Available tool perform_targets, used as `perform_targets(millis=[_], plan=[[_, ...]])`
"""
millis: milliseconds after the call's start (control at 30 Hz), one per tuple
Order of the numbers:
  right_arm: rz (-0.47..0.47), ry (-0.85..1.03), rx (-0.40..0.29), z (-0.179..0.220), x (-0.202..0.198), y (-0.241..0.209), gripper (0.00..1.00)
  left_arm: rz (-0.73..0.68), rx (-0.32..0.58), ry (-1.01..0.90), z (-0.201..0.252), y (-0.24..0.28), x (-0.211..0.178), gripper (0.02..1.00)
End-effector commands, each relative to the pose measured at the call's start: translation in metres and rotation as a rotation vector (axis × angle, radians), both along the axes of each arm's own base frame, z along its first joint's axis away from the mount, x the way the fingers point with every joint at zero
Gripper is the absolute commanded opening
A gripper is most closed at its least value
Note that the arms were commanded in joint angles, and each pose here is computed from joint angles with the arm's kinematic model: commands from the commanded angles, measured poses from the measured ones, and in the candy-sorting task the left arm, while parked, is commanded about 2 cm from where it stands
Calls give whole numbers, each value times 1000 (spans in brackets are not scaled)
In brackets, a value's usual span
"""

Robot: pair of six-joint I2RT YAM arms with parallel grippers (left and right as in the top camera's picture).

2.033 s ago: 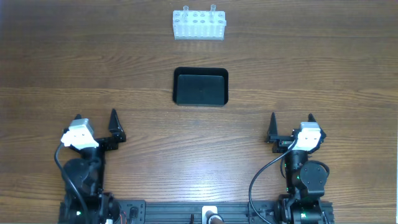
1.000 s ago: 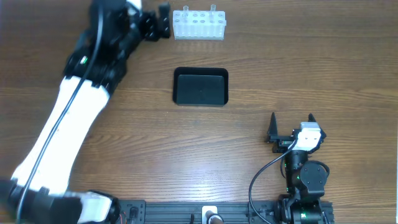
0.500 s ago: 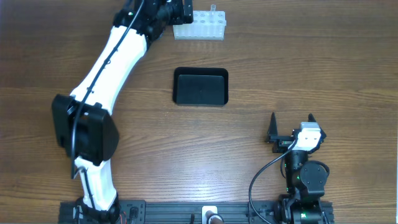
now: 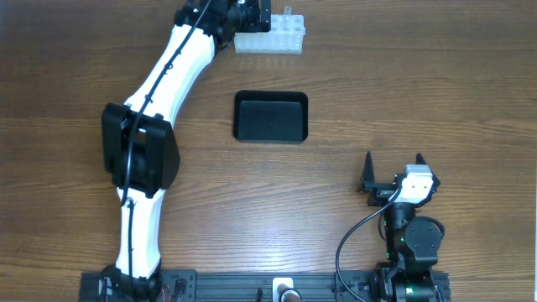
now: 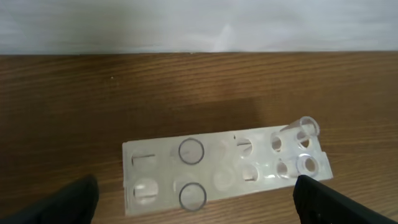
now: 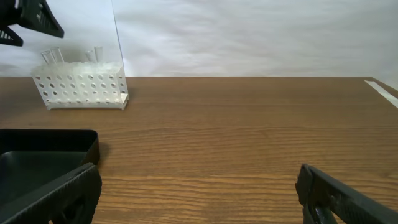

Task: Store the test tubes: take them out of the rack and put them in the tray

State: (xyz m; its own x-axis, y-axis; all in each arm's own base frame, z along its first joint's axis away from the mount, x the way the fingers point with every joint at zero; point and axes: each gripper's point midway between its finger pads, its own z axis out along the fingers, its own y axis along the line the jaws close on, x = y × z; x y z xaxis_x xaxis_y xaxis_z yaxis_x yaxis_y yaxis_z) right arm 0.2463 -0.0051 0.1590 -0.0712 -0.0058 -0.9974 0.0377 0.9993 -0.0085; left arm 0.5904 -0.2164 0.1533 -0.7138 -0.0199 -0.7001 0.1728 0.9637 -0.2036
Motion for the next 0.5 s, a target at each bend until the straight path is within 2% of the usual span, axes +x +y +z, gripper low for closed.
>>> perform_targets(millis=[33,500], plan=[[3,0,-1,-2,0,0,993,-83,55,-24,-6,-14,4,982],[3,0,-1,-1,0,0,991,-77,99,17,-38,-11,6,904]])
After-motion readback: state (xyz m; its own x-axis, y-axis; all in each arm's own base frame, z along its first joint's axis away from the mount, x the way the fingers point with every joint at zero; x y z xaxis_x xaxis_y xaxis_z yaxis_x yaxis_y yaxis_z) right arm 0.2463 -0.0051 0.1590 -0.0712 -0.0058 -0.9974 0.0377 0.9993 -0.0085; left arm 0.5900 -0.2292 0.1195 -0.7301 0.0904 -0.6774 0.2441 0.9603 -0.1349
